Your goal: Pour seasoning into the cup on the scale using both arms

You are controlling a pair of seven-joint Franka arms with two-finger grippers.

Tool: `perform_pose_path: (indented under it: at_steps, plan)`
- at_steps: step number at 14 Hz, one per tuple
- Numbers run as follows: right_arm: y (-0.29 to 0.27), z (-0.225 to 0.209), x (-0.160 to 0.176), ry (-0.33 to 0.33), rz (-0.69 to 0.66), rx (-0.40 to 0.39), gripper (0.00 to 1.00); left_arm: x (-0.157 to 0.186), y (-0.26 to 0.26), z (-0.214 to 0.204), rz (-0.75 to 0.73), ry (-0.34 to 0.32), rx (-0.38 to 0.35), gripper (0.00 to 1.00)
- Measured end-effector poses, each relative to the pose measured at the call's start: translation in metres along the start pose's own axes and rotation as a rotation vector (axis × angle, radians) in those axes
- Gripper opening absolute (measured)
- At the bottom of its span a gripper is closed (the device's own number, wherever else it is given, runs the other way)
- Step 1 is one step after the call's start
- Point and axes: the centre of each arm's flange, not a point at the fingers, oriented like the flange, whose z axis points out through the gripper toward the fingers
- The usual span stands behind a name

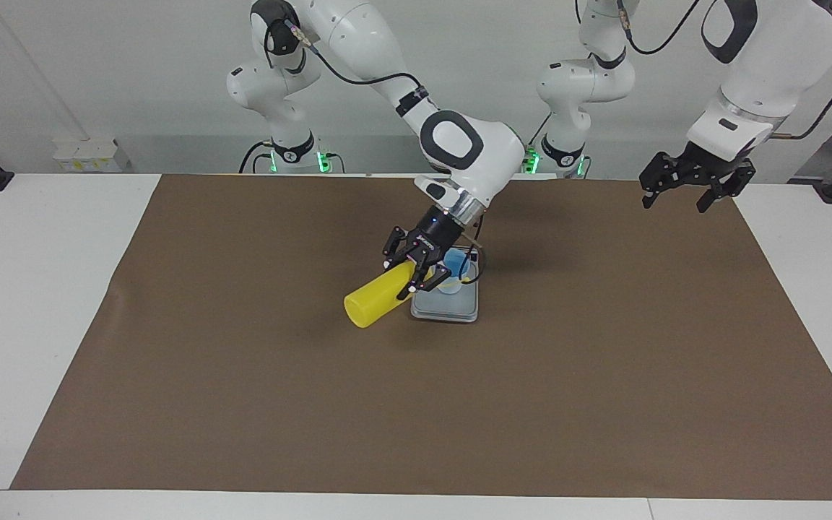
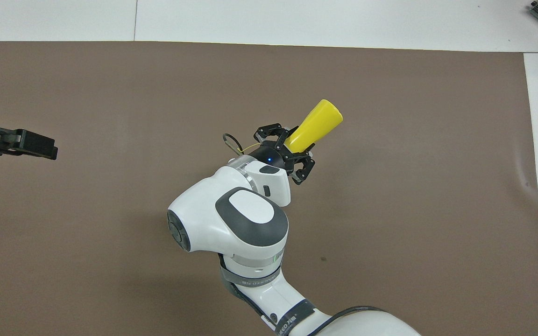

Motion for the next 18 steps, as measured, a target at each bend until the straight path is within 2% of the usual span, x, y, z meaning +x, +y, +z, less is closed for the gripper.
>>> perform_pose_path:
  at_steps: [10, 18]
  plan:
    - [-0.005, 0.000, -0.005, -0.009, 0.072, 0.004, 0.50, 0.000, 0.000, 0.000, 0.000, -0.001, 0.000, 1.00]
    - [-0.003, 0.000, -0.028, -0.012, 0.095, 0.004, 0.50, 0.000, 0.000, 0.002, 0.001, -0.004, 0.000, 1.00]
